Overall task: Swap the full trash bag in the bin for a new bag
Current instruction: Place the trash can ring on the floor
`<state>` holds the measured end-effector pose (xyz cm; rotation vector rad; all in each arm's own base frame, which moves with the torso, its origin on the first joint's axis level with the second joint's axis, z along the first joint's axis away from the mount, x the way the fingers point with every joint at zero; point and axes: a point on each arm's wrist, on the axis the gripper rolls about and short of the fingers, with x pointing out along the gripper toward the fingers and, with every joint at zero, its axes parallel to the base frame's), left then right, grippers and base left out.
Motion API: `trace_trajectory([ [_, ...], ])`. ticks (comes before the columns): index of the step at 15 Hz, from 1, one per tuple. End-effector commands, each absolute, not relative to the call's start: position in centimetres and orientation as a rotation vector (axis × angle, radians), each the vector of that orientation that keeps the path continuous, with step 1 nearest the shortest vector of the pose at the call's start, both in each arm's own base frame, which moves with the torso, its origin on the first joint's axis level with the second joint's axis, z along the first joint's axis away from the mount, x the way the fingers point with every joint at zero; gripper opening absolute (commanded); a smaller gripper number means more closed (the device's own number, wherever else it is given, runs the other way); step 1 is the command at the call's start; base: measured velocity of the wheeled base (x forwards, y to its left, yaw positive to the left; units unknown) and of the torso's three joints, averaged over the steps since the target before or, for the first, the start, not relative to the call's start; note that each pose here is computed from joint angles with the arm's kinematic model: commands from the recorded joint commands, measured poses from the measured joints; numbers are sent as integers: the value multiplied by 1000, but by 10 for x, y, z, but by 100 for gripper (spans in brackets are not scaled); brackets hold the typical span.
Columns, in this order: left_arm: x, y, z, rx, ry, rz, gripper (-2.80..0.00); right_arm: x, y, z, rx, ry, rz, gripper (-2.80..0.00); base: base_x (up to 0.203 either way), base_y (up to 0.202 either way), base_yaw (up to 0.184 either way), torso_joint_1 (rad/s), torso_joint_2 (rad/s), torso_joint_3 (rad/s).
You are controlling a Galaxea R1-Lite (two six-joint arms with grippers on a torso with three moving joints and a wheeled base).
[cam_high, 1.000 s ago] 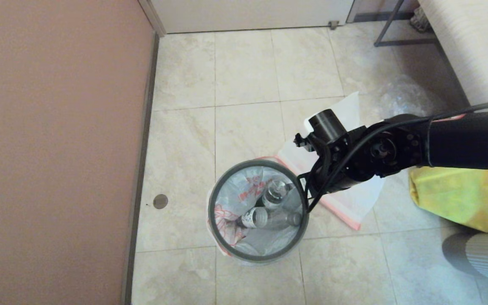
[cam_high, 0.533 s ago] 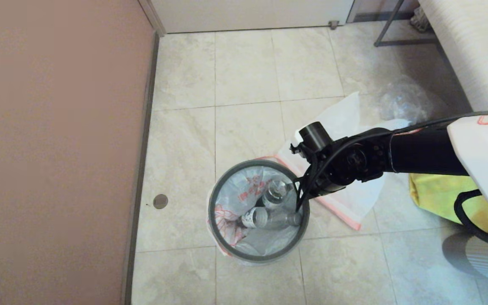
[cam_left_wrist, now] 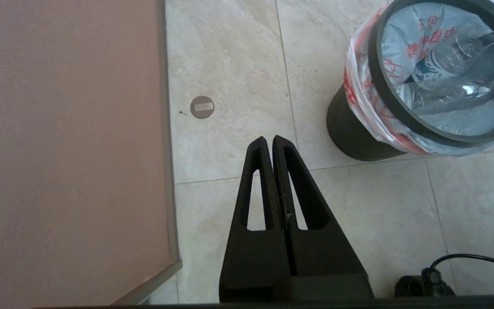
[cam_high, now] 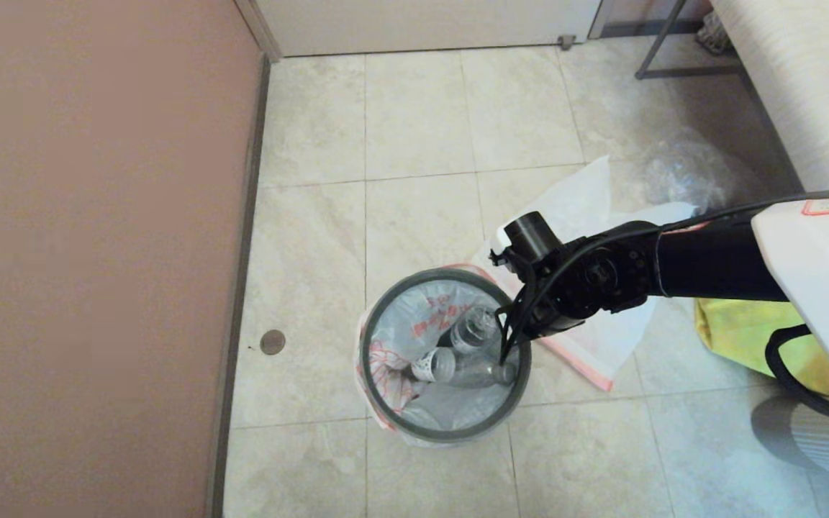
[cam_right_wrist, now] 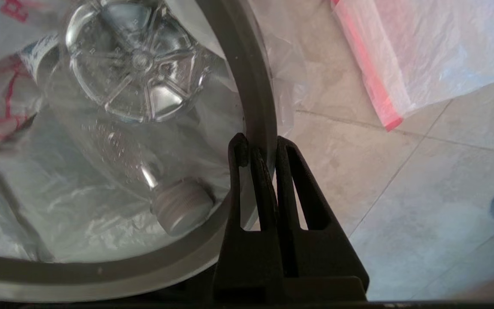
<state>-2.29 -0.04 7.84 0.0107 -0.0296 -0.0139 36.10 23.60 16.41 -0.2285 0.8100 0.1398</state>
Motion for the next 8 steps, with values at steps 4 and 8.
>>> trace_trajectory([
  [4, -22, 0, 75, 11, -18, -14, -280, 323, 248, 194, -251, 776, 198, -280, 0, 0, 0, 0, 0, 0],
  [8, -22, 0, 75, 11, -18, -14, -280, 282, 256, 222, -219, 762, 257, -280, 0, 0, 0, 0, 0, 0],
])
